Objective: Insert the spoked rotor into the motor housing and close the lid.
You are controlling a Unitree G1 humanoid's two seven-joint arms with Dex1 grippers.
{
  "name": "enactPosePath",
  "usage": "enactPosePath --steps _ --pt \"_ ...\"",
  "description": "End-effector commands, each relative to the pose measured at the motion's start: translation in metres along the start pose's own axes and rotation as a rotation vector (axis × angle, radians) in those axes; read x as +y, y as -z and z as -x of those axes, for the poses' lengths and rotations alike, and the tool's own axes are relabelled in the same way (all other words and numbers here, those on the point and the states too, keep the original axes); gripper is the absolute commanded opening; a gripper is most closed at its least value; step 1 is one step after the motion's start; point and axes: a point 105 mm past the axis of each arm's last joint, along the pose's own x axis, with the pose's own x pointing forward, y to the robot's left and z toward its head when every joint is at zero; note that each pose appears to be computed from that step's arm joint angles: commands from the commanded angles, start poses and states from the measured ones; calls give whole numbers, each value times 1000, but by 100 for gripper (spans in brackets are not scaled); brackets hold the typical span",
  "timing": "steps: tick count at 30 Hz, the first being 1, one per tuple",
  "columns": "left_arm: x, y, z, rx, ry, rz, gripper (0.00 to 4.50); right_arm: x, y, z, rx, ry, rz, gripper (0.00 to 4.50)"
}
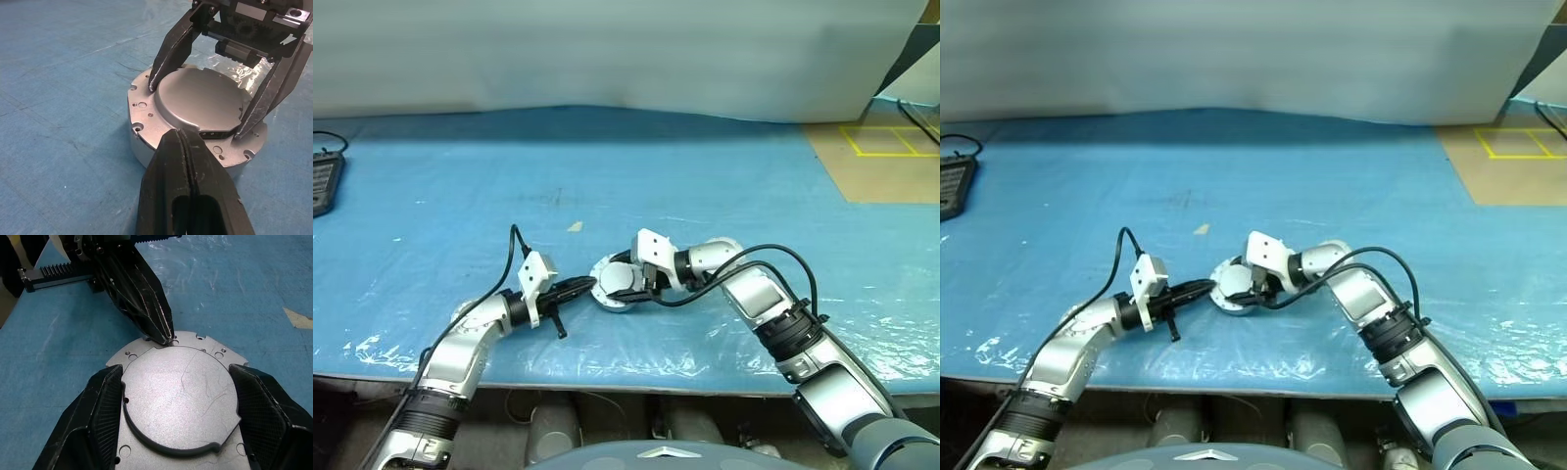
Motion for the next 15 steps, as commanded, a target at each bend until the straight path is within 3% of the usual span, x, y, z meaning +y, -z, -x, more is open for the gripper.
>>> enactPosePath --steps 1,3,15 --pt "-8 6 -4 36 13 31 0 -4 16 6 59 31 -39 406" --pt "-12 -1 -5 23 20 34 0 -7 12 7 42 52 -20 445" --pt "-15 -14 -8 18 28 48 0 -11 -26 31 -90 63 -21 445"
